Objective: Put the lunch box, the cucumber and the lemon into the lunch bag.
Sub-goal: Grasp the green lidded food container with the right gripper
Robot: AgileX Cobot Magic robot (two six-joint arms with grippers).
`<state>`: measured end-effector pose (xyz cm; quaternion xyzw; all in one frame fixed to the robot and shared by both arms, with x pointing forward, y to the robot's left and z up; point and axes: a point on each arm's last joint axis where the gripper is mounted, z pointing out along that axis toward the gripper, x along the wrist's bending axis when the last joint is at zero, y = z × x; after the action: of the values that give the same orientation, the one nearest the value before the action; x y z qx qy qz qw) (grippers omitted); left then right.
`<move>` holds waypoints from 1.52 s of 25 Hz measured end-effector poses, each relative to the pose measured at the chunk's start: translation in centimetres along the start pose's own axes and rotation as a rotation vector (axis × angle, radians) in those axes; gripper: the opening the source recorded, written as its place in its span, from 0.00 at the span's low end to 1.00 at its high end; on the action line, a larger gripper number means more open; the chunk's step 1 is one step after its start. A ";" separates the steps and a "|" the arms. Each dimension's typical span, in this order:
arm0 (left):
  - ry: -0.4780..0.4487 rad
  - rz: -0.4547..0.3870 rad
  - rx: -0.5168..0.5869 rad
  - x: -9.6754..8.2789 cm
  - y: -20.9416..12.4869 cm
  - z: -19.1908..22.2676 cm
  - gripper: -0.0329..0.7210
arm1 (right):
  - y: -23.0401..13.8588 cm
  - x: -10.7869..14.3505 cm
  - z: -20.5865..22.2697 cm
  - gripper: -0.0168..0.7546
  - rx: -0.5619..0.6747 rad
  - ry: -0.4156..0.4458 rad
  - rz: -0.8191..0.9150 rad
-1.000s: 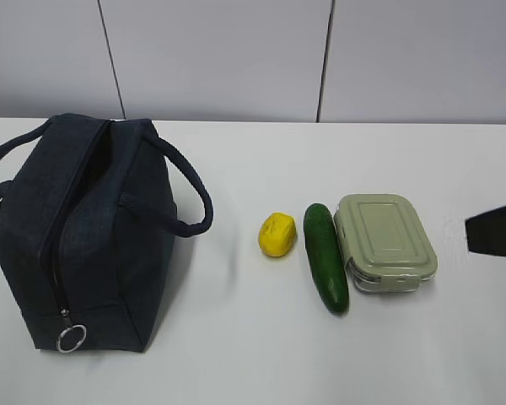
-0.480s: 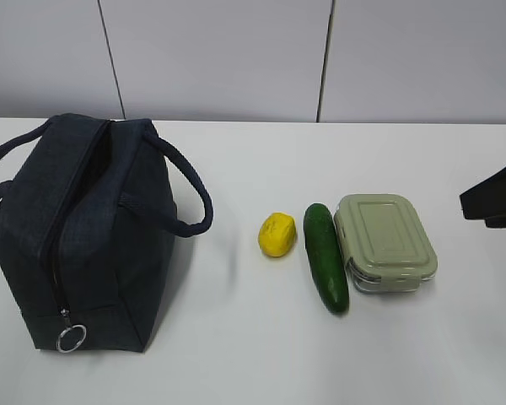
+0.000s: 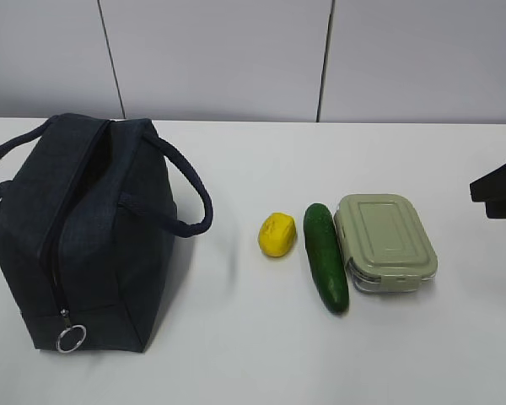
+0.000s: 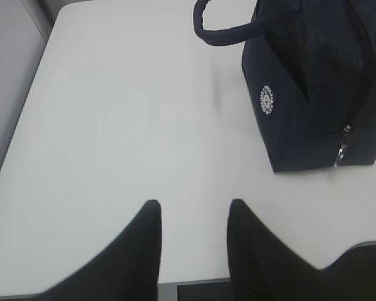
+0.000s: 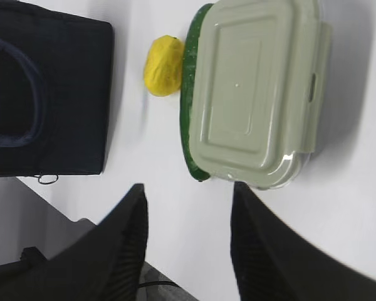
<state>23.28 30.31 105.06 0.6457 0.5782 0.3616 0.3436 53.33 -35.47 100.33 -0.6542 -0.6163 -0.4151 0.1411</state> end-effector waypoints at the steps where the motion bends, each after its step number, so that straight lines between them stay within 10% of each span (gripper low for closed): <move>1: 0.000 0.000 0.000 0.0 0.0 0.0 0.36 | 0.4 -0.5 0.2 0.45 0.009 -0.001 -0.003; 19: 0.000 0.000 0.000 0.0 0.0 0.0 0.36 | 2.7 -8.2 5.7 0.60 0.069 0.074 -0.042; 38: 0.000 0.000 0.000 0.0 0.0 0.0 0.36 | 4.1 -9.6 7.5 0.84 0.054 0.100 0.001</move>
<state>23.28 30.31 105.06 0.6457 0.5782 0.3616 0.3436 60.88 -37.69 90.19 -0.6287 -0.6193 -0.4304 0.1896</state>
